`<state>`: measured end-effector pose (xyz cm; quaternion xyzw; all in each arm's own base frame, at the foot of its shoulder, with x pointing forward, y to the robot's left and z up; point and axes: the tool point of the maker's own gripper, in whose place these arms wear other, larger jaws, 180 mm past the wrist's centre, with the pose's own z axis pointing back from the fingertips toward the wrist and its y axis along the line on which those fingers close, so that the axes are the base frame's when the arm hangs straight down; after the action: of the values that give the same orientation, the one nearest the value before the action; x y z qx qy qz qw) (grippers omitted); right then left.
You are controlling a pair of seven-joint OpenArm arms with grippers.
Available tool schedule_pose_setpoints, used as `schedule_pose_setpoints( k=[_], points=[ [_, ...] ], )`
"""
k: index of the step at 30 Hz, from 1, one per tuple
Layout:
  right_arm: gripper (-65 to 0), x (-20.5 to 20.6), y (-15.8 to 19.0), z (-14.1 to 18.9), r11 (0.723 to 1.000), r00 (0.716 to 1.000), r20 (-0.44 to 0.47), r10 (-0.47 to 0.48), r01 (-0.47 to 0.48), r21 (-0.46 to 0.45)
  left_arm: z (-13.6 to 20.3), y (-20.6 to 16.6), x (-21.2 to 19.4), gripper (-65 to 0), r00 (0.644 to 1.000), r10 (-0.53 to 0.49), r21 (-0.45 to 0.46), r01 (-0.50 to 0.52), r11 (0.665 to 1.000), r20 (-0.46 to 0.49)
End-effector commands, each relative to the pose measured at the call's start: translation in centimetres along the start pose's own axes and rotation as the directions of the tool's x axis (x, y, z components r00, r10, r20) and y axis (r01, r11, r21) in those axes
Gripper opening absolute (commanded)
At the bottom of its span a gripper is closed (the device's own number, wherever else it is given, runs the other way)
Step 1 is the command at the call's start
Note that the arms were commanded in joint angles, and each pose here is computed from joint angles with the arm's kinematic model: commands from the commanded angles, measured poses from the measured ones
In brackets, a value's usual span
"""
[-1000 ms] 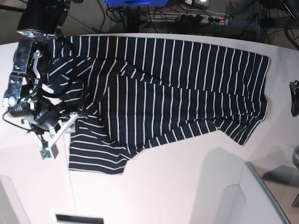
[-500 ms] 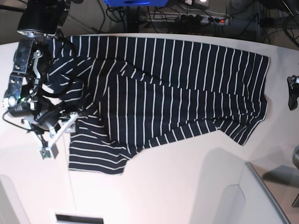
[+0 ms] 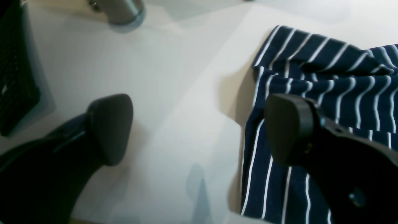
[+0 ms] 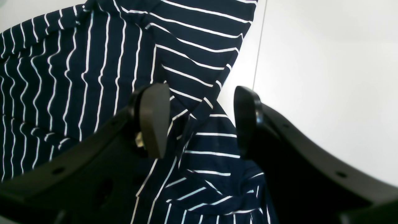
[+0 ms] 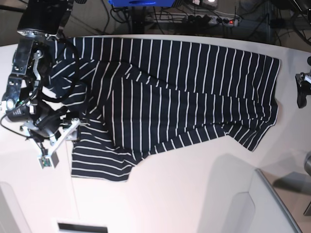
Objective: Layout the t-shirt on the table in an organized manner, then fold the t-shirt properly
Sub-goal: 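Open the left gripper and raise it off the folded side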
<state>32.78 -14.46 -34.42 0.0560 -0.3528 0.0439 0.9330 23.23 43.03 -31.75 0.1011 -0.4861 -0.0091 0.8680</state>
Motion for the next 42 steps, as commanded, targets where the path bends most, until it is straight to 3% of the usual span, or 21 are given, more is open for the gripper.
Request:
schedule_pose_setpoints(
  k=[1,21,26,42],
  points=[
    [-34.4,1.7,0.0,0.4,1.0,0.998,0.055,0.01,-0.01,0.002,0.3,0.8,2.4,0.0,0.998,-0.027,0.01,0.026,1.0,0.065],
    [-34.4,1.6,-0.2,0.4,1.0,0.999,0.053,0.004,-0.004,-0.003,0.2,0.5,2.1,0.0,0.998,-0.011,0.002,0.011,1.0,0.065],
    [-34.4,1.6,-0.2,0.5,1.0,0.999,0.054,0.004,-0.004,-0.003,-1.8,-3.0,2.7,0.0,0.997,-0.025,-0.085,0.031,0.996,0.074],
    [-34.4,1.7,-0.3,0.6,1.0,0.998,0.058,0.006,-0.006,-0.005,-1.9,-2.7,2.9,0.0,0.997,-0.035,-0.082,0.041,0.996,0.073]
  ],
)
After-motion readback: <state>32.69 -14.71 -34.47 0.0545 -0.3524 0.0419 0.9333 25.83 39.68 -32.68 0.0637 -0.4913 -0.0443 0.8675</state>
